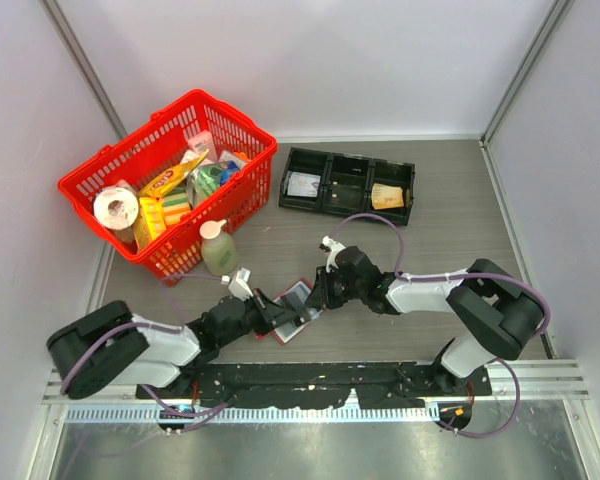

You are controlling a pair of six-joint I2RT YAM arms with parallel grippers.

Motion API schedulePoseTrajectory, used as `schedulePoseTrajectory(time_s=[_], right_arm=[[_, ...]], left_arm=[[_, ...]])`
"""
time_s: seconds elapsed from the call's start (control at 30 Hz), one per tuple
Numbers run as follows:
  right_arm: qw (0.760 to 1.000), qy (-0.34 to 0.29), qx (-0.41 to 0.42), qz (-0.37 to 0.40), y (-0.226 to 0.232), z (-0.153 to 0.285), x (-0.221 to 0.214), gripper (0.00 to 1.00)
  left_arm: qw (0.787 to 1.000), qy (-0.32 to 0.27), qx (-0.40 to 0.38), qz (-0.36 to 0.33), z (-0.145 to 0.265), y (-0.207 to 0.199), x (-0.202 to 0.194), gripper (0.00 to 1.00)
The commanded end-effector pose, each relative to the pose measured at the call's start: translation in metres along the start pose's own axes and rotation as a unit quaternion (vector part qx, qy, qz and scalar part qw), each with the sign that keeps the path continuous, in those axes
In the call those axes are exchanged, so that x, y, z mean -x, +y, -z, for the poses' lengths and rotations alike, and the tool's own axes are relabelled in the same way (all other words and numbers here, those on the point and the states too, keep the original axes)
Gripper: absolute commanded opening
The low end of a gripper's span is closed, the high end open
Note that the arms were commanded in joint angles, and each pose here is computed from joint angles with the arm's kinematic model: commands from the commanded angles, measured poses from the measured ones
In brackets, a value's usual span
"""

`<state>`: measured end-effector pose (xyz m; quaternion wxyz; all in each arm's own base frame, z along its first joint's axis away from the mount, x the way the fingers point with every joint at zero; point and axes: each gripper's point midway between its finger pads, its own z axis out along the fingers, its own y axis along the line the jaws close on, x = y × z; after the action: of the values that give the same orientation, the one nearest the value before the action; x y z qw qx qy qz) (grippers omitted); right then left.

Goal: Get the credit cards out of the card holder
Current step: Remove the credit card from the card holder.

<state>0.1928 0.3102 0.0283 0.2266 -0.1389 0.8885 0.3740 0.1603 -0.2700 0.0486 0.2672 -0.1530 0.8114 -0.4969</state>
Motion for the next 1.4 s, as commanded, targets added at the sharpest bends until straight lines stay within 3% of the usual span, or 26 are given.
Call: schedulePoseTrajectory(time_s=[0.0, 0.23, 0.47, 0.7, 0.8, 0.87, 1.0, 1.1, 1.37], right_arm=[[0.997, 0.033, -0.071, -0.011, -0.038, -0.002, -0.024, 0.16], [0.997, 0.029, -0.071, -0.012, -0.038, -0.002, -0.020, 0.15], [0.998, 0.009, -0.061, 0.001, -0.027, 0.005, -0.004, 0.16], [0.998, -0.029, -0.033, 0.047, 0.006, 0.032, 0.030, 0.23], [0.995, -0.050, -0.013, 0.084, 0.026, 0.052, 0.047, 0.31], [0.993, -0.045, 0.005, 0.109, 0.038, 0.066, 0.049, 0.44], [0.980, -0.064, 0.057, 0.180, 0.068, 0.095, 0.059, 0.62], [0.962, -0.075, 0.099, 0.243, 0.088, 0.114, 0.062, 0.68], [0.908, -0.089, 0.200, 0.356, 0.133, 0.165, 0.053, 0.73]], left_arm=[[1.000, 0.013, 0.019, 0.019, 0.013, 0.002, -0.005, 0.00], [0.995, -0.016, 0.095, 0.020, 0.034, 0.018, 0.008, 0.00], [0.994, -0.026, 0.108, -0.002, 0.059, 0.019, 0.016, 0.00], [0.990, -0.011, 0.059, -0.124, 0.078, -0.018, 0.024, 0.00], [0.977, 0.012, 0.036, -0.212, 0.083, -0.037, 0.024, 0.00], [0.962, 0.033, 0.022, -0.270, 0.086, -0.050, 0.023, 0.00], [0.925, 0.092, -0.004, -0.368, 0.091, -0.077, 0.018, 0.00], [0.901, 0.125, -0.047, -0.413, 0.092, -0.103, 0.012, 0.00], [0.830, 0.211, -0.114, -0.503, 0.106, -0.142, -0.001, 0.00]])
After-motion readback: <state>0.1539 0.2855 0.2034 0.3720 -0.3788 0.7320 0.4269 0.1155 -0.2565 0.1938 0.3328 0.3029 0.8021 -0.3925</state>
